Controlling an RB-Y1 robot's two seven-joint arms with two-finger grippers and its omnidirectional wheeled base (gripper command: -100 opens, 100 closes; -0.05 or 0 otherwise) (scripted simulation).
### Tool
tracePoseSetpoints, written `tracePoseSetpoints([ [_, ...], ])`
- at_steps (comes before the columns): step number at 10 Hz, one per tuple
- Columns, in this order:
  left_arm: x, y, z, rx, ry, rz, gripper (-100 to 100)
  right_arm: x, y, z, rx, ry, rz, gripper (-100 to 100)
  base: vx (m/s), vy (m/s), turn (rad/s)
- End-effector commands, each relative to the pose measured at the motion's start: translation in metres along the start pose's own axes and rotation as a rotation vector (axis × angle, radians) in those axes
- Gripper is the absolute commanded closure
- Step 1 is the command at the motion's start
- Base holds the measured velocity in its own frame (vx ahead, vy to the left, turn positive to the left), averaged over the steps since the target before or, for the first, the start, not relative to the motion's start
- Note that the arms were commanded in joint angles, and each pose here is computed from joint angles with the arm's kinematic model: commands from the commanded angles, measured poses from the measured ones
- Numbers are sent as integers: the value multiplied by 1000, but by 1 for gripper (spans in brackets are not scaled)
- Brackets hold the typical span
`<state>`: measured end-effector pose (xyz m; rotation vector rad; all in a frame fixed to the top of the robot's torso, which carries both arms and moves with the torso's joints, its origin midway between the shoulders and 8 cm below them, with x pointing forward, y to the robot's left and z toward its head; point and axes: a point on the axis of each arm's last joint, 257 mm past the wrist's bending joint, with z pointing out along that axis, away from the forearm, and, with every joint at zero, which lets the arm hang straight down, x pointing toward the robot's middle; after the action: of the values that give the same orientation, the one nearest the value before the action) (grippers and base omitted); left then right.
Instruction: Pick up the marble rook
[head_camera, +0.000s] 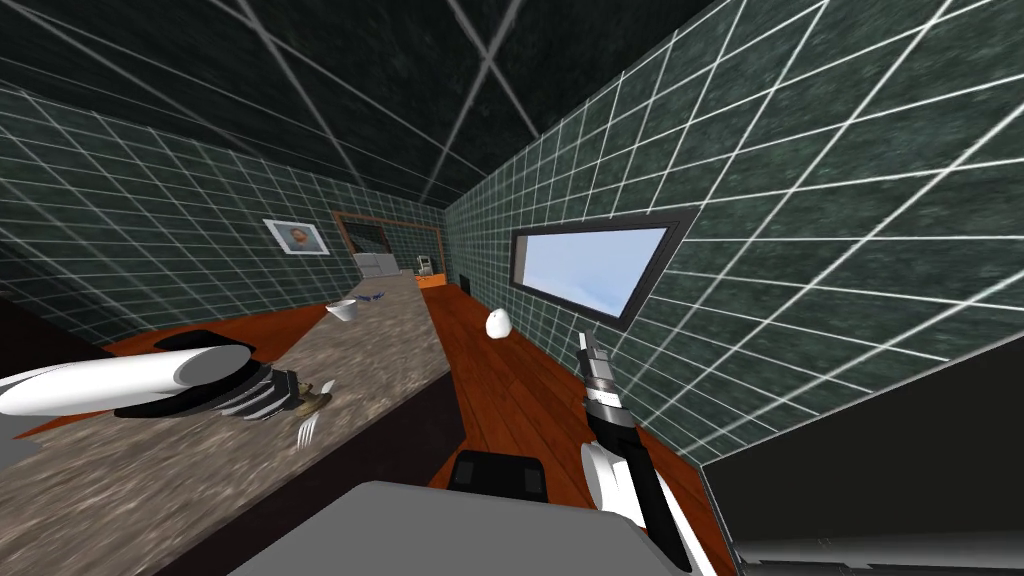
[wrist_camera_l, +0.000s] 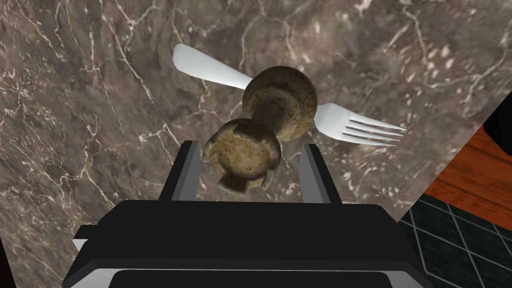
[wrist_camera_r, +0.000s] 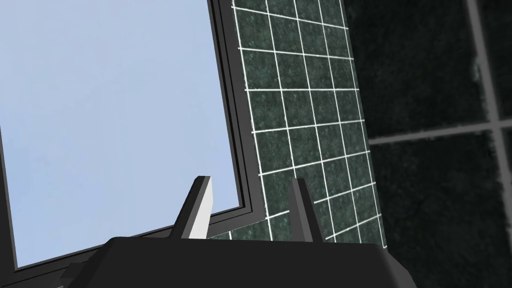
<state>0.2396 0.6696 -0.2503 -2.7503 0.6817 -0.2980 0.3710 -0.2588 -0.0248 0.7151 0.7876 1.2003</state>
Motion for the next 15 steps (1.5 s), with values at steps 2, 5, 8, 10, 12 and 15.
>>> tracePoseSetpoints([
  [2, 0, -1, -1, 3, 1, 0, 100, 0, 0, 0, 0, 0, 0, 0, 0, 0, 0],
  [5, 0, -1, 0, 2, 1, 0, 0, 0, 0, 0, 0, 0, 0, 0, 0, 0, 0],
  [8, 21, 13, -9, -8, 25, 65, 100, 0, 0, 0, 0, 0, 0, 0, 105, 22, 284],
  [10, 32, 20, -15, -14, 37, 101, 100, 0, 0, 0, 0, 0, 0, 0, 102, 16, 177],
  [12, 39, 25, -19, -16, 45, 123, 100, 0, 0, 0, 0, 0, 0, 0, 51, 5, 104],
  [15, 56, 39, -28, -25, 63, 182, 100, 0, 0, 0, 0, 0, 0, 0, 86, 7, 198],
])
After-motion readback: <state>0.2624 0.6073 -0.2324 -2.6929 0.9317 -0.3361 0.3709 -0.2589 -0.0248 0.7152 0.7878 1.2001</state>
